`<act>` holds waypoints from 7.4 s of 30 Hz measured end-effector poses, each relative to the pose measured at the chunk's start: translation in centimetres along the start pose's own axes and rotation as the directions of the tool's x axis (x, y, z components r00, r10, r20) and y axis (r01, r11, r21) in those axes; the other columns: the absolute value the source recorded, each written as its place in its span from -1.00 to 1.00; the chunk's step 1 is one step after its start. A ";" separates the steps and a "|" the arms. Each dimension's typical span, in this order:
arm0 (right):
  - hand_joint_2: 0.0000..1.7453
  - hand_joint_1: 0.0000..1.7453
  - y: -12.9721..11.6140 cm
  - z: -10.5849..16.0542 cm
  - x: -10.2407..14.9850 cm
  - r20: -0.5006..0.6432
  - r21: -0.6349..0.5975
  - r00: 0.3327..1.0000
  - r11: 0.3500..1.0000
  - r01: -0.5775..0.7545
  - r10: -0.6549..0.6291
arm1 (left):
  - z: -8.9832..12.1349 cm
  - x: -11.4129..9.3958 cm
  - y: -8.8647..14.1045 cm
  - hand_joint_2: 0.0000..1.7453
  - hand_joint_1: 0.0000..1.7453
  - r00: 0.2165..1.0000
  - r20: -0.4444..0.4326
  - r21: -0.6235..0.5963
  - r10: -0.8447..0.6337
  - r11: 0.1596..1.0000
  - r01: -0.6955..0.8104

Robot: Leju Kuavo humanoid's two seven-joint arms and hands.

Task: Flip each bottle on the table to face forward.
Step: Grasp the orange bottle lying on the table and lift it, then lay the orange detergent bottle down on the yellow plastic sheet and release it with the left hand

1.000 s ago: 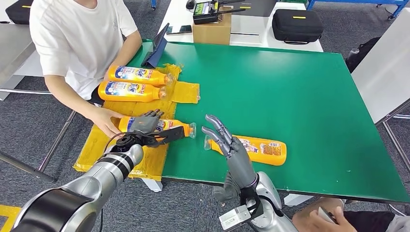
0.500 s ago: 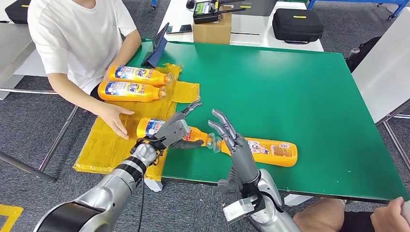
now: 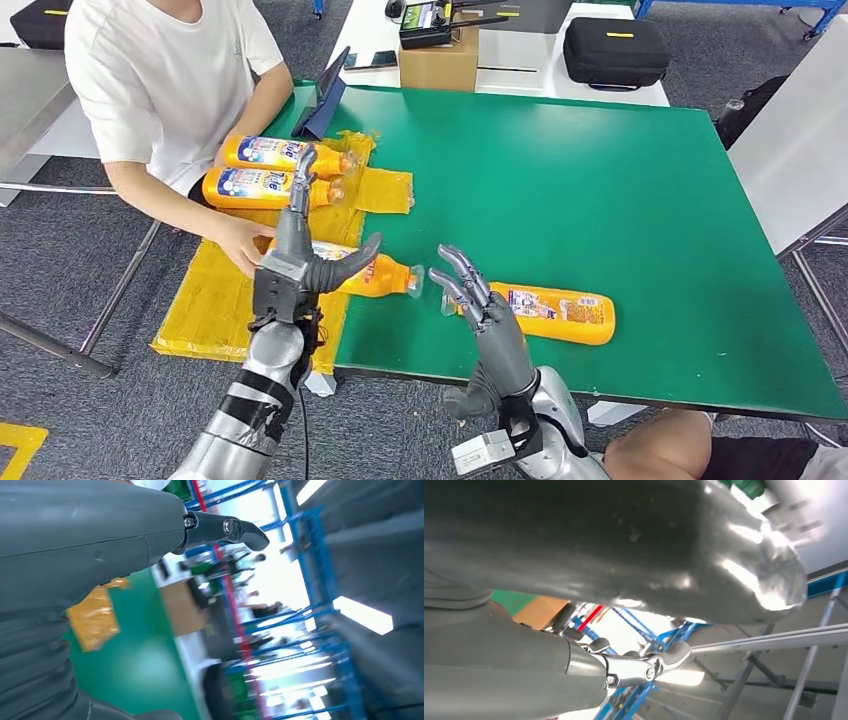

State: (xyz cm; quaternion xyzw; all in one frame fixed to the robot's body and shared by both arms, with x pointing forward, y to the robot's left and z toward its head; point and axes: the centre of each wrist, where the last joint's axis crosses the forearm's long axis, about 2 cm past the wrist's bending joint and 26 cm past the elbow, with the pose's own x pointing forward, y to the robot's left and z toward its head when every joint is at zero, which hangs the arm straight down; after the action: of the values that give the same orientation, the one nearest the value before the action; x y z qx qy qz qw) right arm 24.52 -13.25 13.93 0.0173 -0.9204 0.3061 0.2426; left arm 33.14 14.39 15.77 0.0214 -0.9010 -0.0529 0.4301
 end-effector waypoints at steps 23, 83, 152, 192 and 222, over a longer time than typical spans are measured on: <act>1.00 -1.00 -4.9 10.0 -2.5 -0.484 0.099 0.801 0.932 -0.349 0.352 | 5.1 8.9 0.0 1.00 -1.00 0.938 0.222 0.223 0.266 0.923 -0.315; 1.00 1.00 -14.5 10.9 -17.2 -0.706 0.692 0.306 0.714 0.105 0.639 | 6.1 8.4 -3.3 1.00 -1.00 0.909 0.032 0.009 0.416 0.909 -0.416; 1.00 1.00 3.4 1.1 -3.6 -0.280 0.267 0.931 0.912 0.312 -0.236 | 8.8 6.5 -4.7 1.00 -1.00 0.855 -0.163 -0.134 0.493 0.847 -0.514; -1.00 -1.00 -1.1 1.8 0.9 -0.184 -0.411 0.976 0.911 0.032 -0.117 | 7.2 4.9 -1.8 1.00 1.00 0.999 0.022 -0.082 -0.035 0.996 0.037; -1.00 -1.00 -5.4 1.5 0.8 -0.135 -0.458 0.990 0.889 -0.033 -0.033 | 9.2 -4.1 0.7 1.00 1.00 0.540 0.074 -0.486 -0.838 0.443 0.753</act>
State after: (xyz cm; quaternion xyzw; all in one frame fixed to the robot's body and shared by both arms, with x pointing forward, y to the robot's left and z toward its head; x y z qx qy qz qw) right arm 24.13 -18.38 16.25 -0.0619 -0.9474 0.0806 0.3034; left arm 28.62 16.13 6.92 0.3447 -0.7000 -0.4601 0.4236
